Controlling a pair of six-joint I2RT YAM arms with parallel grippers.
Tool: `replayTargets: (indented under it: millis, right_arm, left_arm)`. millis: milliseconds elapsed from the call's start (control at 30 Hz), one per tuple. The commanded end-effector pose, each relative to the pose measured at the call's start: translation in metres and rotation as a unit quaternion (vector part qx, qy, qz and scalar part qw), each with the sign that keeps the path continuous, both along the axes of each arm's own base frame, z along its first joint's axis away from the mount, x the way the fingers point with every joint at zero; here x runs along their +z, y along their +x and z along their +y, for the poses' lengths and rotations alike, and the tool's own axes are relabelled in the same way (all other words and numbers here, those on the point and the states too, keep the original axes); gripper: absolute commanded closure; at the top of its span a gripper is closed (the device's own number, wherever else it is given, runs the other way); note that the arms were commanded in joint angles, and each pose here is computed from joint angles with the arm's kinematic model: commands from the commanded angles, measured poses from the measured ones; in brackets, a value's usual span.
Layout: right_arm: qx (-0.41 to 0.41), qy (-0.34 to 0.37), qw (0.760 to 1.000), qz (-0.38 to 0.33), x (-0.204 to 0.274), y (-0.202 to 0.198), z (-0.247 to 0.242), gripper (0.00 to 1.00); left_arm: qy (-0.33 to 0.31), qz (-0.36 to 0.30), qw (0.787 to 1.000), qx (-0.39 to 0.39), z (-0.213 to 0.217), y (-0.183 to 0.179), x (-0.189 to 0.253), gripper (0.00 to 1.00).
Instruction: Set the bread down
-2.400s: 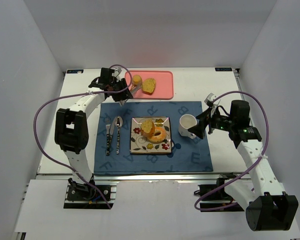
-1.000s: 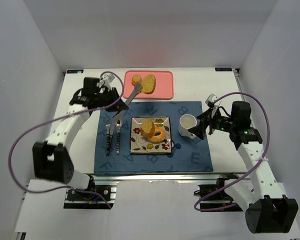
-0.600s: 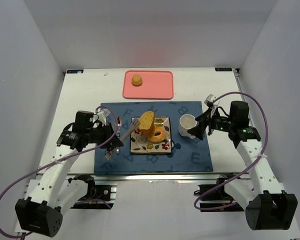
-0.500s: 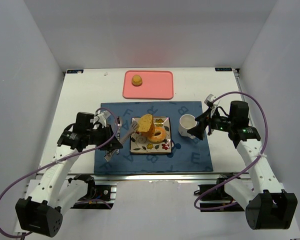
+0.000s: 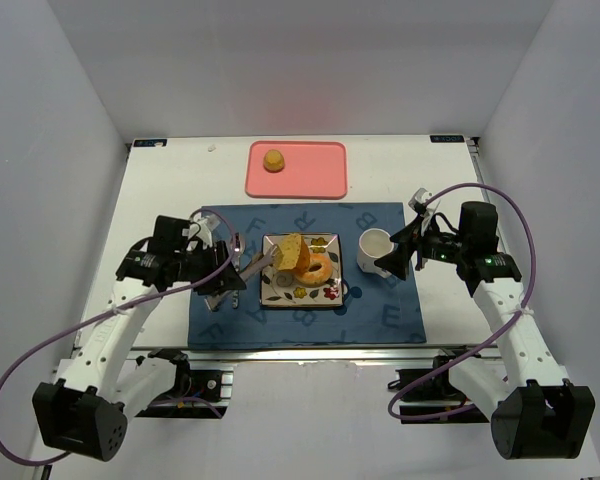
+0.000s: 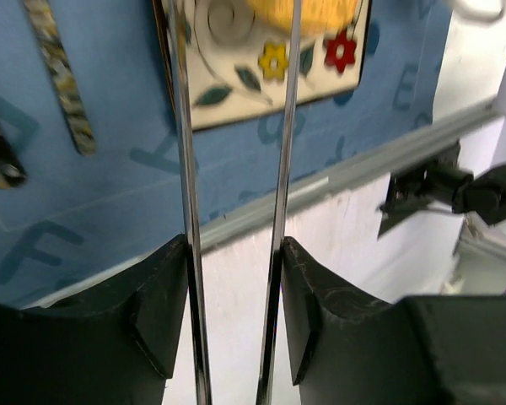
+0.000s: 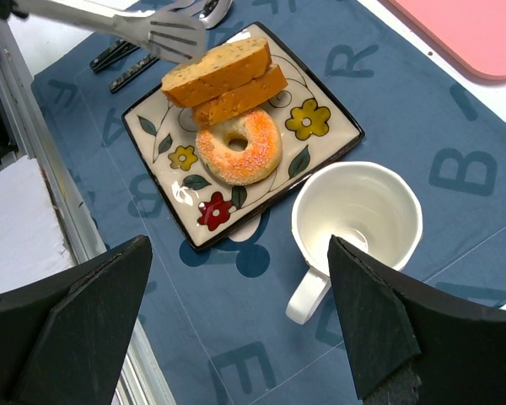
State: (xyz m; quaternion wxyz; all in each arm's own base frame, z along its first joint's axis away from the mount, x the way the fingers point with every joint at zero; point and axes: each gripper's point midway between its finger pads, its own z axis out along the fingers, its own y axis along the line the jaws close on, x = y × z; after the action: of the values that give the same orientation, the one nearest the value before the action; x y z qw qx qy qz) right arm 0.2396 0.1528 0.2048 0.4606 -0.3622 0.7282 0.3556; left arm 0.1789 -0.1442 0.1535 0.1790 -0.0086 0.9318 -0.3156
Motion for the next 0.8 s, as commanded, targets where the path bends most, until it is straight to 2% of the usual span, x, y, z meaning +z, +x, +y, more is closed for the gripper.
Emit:
replayTargets:
  millis: [0,133,200,300,333,433,500,533,633,667,733,767]
  right_arm:
    - [0.008,0.01,1.0,-0.021,0.011,0.001,0.002,0.11]
    - [0.008,0.009,1.0,-0.022,0.012,0.001,0.002,0.11]
    - [0.009,0.009,1.0,-0.023,0.012,0.001,0.001,0.11]
    - [0.009,0.008,1.0,-0.026,0.013,0.001,0.001,0.11]
    - [0.01,0.008,1.0,-0.027,0.012,0.001,0.001,0.11]
    - [0.01,0.005,0.999,-0.031,0.013,0.001,0.001,0.11]
    - [0.01,0.005,0.999,-0.032,0.012,0.0,0.001,0.11]
    - [0.01,0.005,0.999,-0.033,0.011,0.0,0.001,0.11]
    - [0.011,0.003,0.999,-0.035,0.009,-0.001,0.001,0.11]
    - [0.012,0.001,0.999,-0.038,0.01,-0.001,0.0,0.11]
    - [0.015,-0.007,0.999,-0.046,0.009,-0.001,-0.001,0.11]
    - [0.014,-0.009,0.999,-0.048,0.009,-0.001,-0.001,0.11]
  left_arm:
    - [0.014,-0.063,0.997,0.031,0.008,0.018,0.029,0.45]
    - [0.019,-0.102,0.993,0.062,0.013,0.029,0.049,0.47]
    - [0.026,-0.118,0.989,0.079,0.018,0.038,0.057,0.52]
    - [0.046,-0.134,0.985,0.1,0.025,0.052,0.059,0.64]
    - [0.055,-0.137,0.983,0.109,0.029,0.057,0.058,0.73]
    - [0.086,-0.141,0.976,0.141,0.044,0.076,0.052,0.86]
    - [0.135,-0.152,0.962,0.182,0.068,0.095,0.04,0.93]
    - [0.186,-0.161,0.943,0.225,0.097,0.109,0.032,0.95]
    - [0.252,-0.166,0.903,0.305,0.152,0.125,0.02,0.9]
    - [0.268,-0.194,0.887,0.323,0.167,0.139,0.024,0.84]
    - [0.3,-0.176,0.874,0.34,0.199,0.142,-0.003,0.83]
    - [0.315,-0.199,0.868,0.329,0.208,0.153,-0.004,0.83]
